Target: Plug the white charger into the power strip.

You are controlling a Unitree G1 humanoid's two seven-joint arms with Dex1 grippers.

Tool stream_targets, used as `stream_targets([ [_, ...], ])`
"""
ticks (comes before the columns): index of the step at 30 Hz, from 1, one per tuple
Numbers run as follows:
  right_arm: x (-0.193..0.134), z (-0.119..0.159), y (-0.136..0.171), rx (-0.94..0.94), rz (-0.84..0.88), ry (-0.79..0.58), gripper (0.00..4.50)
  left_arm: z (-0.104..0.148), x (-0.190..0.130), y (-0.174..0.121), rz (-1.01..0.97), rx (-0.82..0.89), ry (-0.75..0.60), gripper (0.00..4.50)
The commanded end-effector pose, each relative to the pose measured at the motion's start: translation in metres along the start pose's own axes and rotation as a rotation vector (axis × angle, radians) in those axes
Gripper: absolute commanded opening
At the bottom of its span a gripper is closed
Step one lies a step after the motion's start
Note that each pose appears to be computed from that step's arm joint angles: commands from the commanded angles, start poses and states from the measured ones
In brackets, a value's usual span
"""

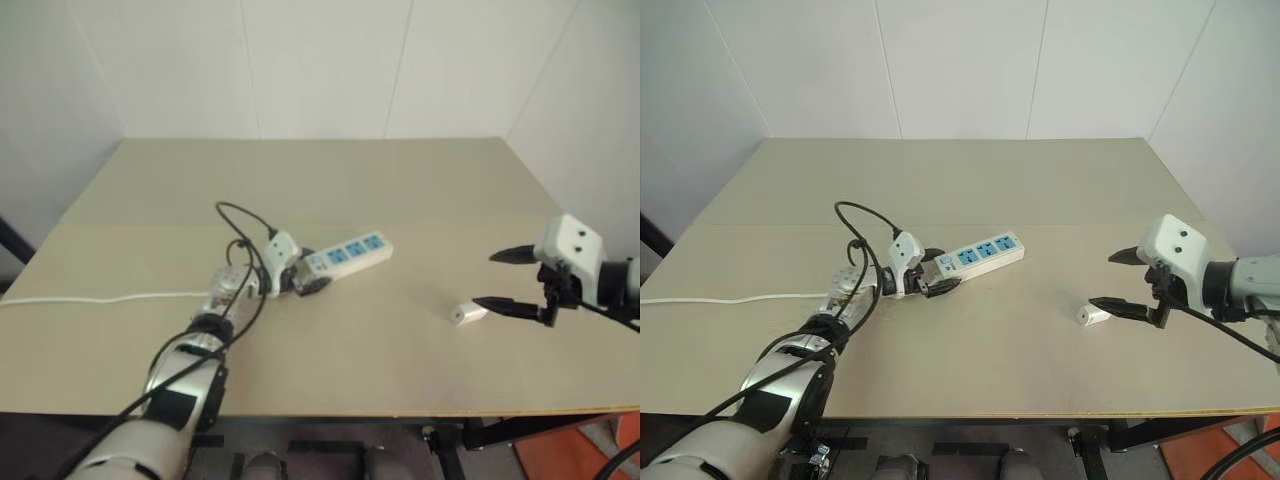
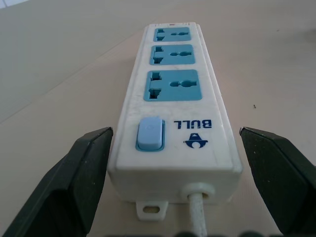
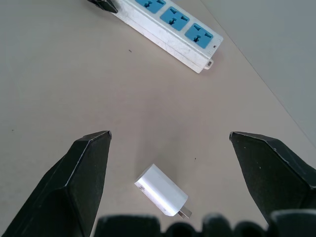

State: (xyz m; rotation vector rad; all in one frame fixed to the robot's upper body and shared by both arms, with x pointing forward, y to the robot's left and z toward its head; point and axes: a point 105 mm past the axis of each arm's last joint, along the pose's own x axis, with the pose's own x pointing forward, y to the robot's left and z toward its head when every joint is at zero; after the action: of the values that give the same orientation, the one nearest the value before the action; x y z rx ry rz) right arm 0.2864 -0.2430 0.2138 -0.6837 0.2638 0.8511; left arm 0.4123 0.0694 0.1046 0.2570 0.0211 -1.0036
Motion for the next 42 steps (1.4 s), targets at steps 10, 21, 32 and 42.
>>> stream_targets([
  [10, -0.009, 0.018, 0.001, -0.025, -0.041, -0.042, 4.5, -0.001, 0.001, 0.005, 0.031, -0.011, 0.016, 3.59],
  [21, -0.007, 0.025, 0.002, -0.031, -0.038, -0.065, 4.5, -0.002, -0.005, -0.004, -0.071, 0.007, 0.004, 3.28],
  [32, 0.005, 0.017, 0.001, -0.083, 0.038, -0.004, 4.5, 0.014, -0.031, -0.045, -0.465, 0.164, -0.106, 3.28],
  [42, 0.021, -0.006, -0.002, -0.213, 0.132, 0.155, 4.5, -0.013, -0.044, -0.073, -0.521, 0.14, -0.062, 3.28],
])
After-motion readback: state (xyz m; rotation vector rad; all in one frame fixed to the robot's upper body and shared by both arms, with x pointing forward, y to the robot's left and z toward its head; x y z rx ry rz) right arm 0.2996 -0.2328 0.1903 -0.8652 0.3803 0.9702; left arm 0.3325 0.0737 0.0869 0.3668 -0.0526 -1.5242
